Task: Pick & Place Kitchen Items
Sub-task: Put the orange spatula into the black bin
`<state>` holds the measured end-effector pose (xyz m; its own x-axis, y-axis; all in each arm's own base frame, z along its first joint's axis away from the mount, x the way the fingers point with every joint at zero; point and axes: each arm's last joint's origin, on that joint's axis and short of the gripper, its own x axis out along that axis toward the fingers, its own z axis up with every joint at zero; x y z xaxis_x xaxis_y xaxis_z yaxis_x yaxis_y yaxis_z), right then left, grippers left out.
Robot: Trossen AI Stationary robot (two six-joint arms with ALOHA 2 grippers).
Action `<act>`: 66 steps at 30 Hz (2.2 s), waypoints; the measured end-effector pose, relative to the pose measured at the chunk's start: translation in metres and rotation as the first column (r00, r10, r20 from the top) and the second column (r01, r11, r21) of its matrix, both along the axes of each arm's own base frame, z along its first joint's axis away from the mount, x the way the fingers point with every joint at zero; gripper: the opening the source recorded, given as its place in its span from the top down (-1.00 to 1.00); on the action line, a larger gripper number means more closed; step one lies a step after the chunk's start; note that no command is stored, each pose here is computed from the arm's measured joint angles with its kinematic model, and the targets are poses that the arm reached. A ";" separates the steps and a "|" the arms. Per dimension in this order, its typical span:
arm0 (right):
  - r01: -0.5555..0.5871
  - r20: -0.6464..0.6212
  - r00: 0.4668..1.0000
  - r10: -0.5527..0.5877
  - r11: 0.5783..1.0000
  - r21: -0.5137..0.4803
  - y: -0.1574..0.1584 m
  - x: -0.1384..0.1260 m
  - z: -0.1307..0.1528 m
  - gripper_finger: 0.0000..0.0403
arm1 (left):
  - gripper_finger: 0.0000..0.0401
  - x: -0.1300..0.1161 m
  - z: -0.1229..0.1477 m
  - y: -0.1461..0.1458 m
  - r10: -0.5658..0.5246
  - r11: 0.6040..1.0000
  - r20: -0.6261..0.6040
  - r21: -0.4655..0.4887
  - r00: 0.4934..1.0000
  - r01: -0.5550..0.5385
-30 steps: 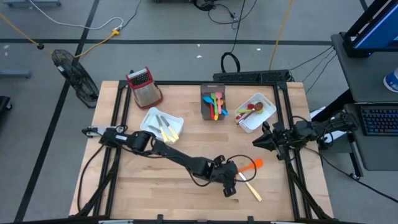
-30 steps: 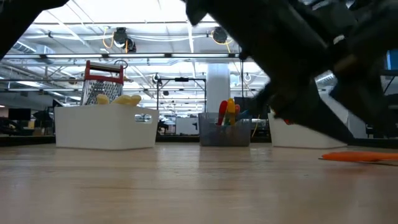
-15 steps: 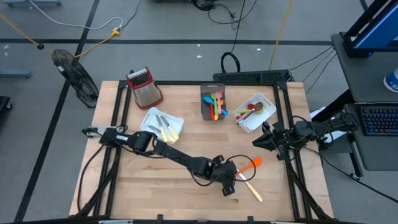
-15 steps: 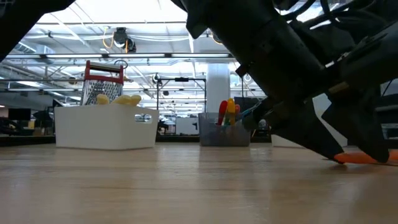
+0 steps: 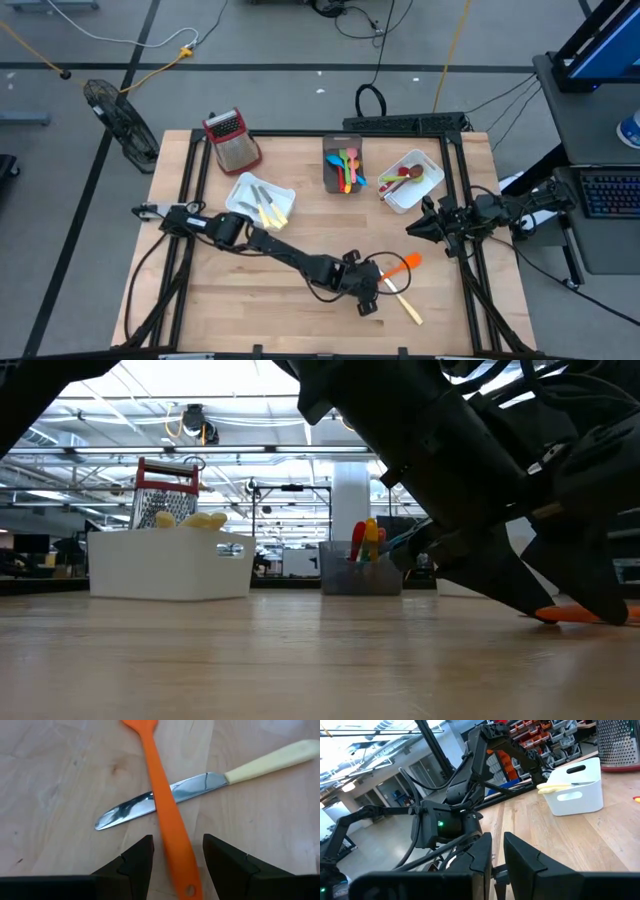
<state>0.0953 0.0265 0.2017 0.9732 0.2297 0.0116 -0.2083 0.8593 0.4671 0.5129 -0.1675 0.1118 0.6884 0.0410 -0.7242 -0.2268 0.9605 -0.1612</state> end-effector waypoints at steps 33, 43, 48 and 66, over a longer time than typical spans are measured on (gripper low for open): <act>0.000 -0.006 1.000 0.000 1.000 0.026 0.000 0.000 0.000 0.79 | 0.76 -0.008 -0.003 -0.001 0.029 0.999 -0.093 -0.028 0.995 -0.032; 0.000 -0.006 1.000 0.000 1.000 0.030 0.000 0.000 0.000 0.79 | 0.76 -0.013 0.035 0.001 0.057 0.997 -0.043 -0.039 0.997 -0.059; 0.000 -0.007 1.000 0.000 1.000 0.030 0.000 0.000 0.000 0.79 | 0.76 -0.015 0.053 0.004 0.086 0.996 -0.012 -0.018 0.996 -0.086; 0.174 0.405 0.895 -0.186 0.982 0.067 -0.007 -0.008 0.040 0.79 | 0.76 -0.021 0.098 0.036 0.309 0.950 0.074 0.024 0.948 -0.311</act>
<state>0.0869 0.0193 0.2419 0.9062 0.0447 0.4204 -0.2288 0.8880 0.3988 0.4917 -0.1312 0.2099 0.6855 0.2847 -0.6701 -0.5038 0.8499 -0.1543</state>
